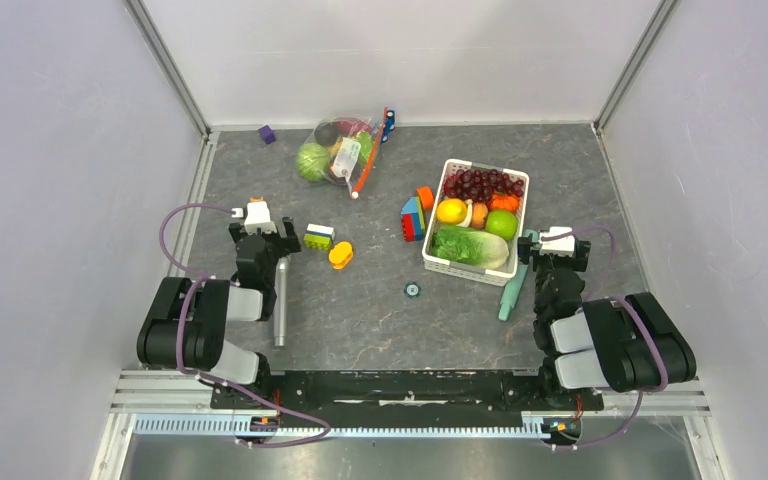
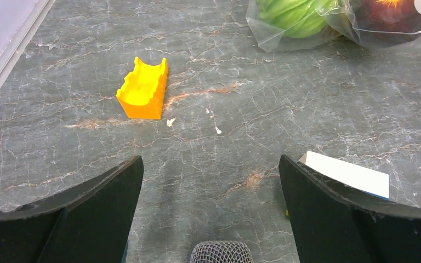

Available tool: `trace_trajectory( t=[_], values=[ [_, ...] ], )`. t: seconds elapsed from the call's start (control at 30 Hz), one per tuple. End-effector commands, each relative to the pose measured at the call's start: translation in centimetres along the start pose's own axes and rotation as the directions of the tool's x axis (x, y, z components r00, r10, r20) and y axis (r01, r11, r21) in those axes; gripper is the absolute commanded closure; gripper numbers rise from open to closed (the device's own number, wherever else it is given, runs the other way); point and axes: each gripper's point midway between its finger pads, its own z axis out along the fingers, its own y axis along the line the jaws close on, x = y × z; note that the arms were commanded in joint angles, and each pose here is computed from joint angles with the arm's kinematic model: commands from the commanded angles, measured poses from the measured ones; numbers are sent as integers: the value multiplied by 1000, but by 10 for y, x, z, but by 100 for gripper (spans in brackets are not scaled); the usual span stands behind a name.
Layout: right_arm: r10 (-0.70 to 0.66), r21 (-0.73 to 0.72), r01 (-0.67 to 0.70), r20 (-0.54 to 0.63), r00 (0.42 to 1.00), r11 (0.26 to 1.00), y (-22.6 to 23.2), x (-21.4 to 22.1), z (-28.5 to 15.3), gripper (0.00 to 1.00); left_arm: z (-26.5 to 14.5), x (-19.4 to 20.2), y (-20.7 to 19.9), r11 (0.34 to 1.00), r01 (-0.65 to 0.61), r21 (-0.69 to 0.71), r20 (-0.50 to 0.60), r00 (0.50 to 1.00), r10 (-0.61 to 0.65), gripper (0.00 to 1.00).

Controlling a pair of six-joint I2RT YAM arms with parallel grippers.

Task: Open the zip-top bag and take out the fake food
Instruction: Pick up the zipper food storage bag at the center of the board.

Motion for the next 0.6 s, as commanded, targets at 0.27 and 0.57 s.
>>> trace_trajectory(
  t=[0.27, 0.57],
  values=[
    [-21, -21, 20, -49, 999, 1000, -3, 24, -27, 2, 6, -14, -3, 999, -34, 14, 38, 999, 34, 0],
    [42, 129, -32, -77, 996, 991, -26, 27, -28, 2, -8, -27, -5, 999, -43, 1, 92, 995, 43, 0]
  ],
)
